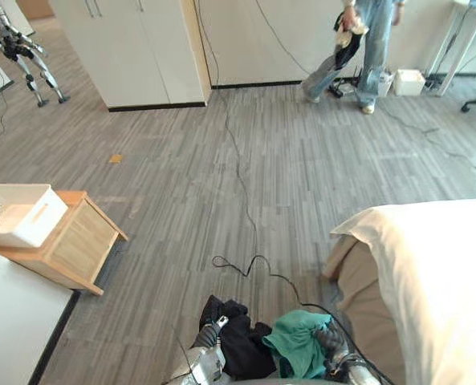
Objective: Tidy the bed and pick cloth on bed and put in laundry
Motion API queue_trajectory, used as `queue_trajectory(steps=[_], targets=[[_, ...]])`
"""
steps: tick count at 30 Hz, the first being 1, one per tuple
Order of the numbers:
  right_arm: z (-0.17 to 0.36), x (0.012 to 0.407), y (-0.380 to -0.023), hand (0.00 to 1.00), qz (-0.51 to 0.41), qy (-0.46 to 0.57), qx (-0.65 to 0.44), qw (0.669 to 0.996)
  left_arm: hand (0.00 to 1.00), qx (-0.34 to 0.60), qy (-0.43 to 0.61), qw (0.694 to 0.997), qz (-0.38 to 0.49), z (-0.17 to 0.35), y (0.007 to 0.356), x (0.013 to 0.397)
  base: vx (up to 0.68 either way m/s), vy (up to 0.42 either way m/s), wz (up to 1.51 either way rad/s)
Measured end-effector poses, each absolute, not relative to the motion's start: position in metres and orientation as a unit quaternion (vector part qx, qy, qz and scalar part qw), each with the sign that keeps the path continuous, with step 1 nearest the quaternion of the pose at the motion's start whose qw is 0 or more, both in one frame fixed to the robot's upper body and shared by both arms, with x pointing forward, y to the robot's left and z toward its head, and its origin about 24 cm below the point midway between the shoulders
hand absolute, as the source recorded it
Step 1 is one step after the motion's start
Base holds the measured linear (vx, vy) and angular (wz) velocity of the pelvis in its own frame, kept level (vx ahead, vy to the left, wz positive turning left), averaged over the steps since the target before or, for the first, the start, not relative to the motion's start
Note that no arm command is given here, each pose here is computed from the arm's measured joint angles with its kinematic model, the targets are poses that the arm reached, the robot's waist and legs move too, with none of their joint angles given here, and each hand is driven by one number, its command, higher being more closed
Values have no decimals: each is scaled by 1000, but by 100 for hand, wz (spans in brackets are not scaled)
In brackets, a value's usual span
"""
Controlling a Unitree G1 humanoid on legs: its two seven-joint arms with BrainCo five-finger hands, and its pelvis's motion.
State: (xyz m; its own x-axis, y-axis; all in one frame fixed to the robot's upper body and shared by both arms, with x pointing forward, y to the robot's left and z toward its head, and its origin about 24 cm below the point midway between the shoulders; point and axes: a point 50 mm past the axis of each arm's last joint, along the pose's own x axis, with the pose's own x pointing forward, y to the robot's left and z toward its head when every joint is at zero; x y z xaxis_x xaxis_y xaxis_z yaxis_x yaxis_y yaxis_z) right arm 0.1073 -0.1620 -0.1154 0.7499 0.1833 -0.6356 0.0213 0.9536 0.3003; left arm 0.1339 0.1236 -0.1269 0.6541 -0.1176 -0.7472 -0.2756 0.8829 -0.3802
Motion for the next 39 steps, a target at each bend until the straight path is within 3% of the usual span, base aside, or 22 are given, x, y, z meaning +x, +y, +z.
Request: queue_trajectory(steps=[10, 16, 20, 23, 26, 31, 39], targets=[[-111, 118, -147, 100, 86, 331, 151, 927, 100, -225, 383, 894, 60, -123, 134, 140, 445, 110, 14], [-100, 118, -153, 100, 93, 296, 141, 940, 100, -208, 411, 883, 93, -131, 144, 131, 444, -69, 76], [-95, 120, -149, 100, 99, 284, 140, 943, 100, -200, 420, 878, 111, -133, 163, 126, 517, -342, 119], [-90, 124, -138, 100, 123, 271, 135, 945, 100, -226, 436, 855, 165, -140, 181, 93, 496, -467, 91], [-79, 151, -144, 100, 144, 240, 109, 954, 100, -283, 433, 830, 207, -145, 175, 81, 466, -523, -8], [-63, 190, -155, 100, 185, 198, 85, 959, 100, -309, 393, 838, 218, -141, 173, 88, 518, -439, -55], [-73, 164, -174, 100, 154, 243, 85, 954, 100, -314, 366, 846, 226, -132, 176, 93, 498, -271, 47]])
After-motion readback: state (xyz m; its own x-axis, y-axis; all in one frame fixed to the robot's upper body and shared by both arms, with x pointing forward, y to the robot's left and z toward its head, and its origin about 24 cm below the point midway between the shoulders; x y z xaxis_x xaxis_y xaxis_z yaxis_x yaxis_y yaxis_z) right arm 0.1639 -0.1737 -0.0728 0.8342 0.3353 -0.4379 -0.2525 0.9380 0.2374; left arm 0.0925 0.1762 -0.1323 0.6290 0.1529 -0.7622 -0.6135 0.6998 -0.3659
